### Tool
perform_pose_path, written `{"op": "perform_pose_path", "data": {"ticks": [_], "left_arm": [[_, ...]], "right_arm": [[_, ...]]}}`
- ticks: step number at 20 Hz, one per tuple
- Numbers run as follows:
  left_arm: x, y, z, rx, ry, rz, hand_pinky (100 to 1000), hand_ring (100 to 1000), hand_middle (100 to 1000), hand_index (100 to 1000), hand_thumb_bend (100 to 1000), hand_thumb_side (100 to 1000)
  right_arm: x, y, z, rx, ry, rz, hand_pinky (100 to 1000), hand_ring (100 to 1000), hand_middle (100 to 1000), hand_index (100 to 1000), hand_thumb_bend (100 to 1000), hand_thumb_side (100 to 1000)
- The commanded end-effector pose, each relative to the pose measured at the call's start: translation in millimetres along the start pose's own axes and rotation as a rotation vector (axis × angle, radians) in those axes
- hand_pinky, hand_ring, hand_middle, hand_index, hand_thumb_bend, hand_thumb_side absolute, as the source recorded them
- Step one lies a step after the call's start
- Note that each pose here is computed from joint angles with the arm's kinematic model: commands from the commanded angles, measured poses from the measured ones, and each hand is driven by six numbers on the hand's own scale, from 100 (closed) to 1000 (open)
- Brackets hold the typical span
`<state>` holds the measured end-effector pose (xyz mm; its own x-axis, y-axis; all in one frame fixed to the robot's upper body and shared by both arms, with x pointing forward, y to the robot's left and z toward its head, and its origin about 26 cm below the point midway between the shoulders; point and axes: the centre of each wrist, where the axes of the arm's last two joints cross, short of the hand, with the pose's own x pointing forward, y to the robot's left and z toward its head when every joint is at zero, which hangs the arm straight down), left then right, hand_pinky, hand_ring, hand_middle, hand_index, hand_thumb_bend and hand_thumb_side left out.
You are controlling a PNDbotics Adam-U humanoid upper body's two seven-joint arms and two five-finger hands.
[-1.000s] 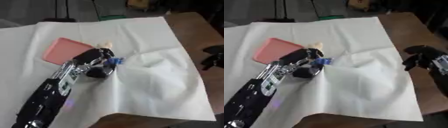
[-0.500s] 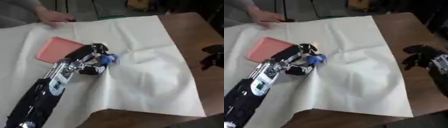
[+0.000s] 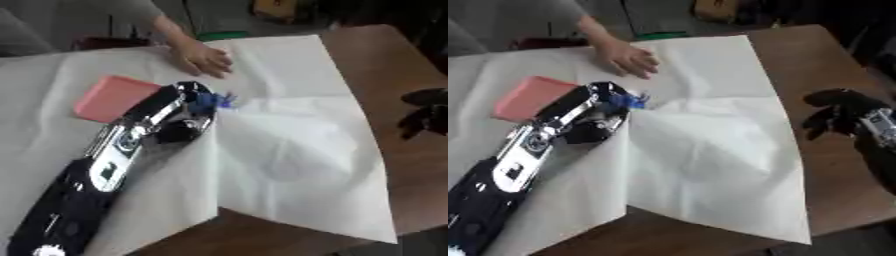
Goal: Pick up objects on the table and place them in the box.
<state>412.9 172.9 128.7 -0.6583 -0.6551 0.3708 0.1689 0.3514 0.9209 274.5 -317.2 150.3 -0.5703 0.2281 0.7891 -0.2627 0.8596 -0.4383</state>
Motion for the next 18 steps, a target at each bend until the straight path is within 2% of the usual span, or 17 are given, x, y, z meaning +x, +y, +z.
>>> {"op": "perform_pose_path", "data": {"ticks": [1, 2, 3, 9, 15, 16, 18], "left_arm": [[3.1, 17.5, 1.9, 0.055, -0.019, -0.007, 745, 710, 767, 581, 100, 951], [3.1, 17.7, 2.2, 0.061, -0.020, -0.002, 745, 710, 767, 581, 100, 951], [2.7, 17.9, 2.8, 0.072, -0.019, 0.007, 736, 706, 767, 585, 100, 1000], [-3.5, 16.0, 8.7, 0.158, 0.005, 0.113, 729, 702, 764, 591, 100, 1000], [-3.6, 19.7, 12.1, 0.160, 0.015, 0.110, 731, 704, 768, 593, 100, 1000], [-3.7, 24.8, 13.8, 0.171, 0.017, 0.094, 745, 711, 770, 605, 100, 932], [-3.8, 39.2, 19.6, 0.213, 0.023, 0.020, 749, 713, 771, 612, 100, 904]], "right_arm": [[5.8, -5.0, -0.4, -0.005, -0.014, 0.019, 525, 615, 747, 745, 100, 956], [5.8, -5.0, -0.4, -0.005, -0.014, 0.018, 525, 615, 747, 745, 100, 956], [5.7, -5.0, -0.3, -0.005, -0.014, 0.018, 525, 615, 747, 745, 100, 956], [5.3, -5.2, 0.3, -0.007, -0.011, 0.018, 525, 615, 747, 745, 100, 956], [5.1, -5.2, 0.6, -0.007, -0.010, 0.019, 525, 615, 747, 745, 100, 956], [5.1, -5.2, 0.7, -0.007, -0.010, 0.019, 525, 615, 747, 745, 100, 956], [4.9, -5.2, 0.8, -0.006, -0.008, 0.019, 525, 615, 747, 745, 100, 956]]}}
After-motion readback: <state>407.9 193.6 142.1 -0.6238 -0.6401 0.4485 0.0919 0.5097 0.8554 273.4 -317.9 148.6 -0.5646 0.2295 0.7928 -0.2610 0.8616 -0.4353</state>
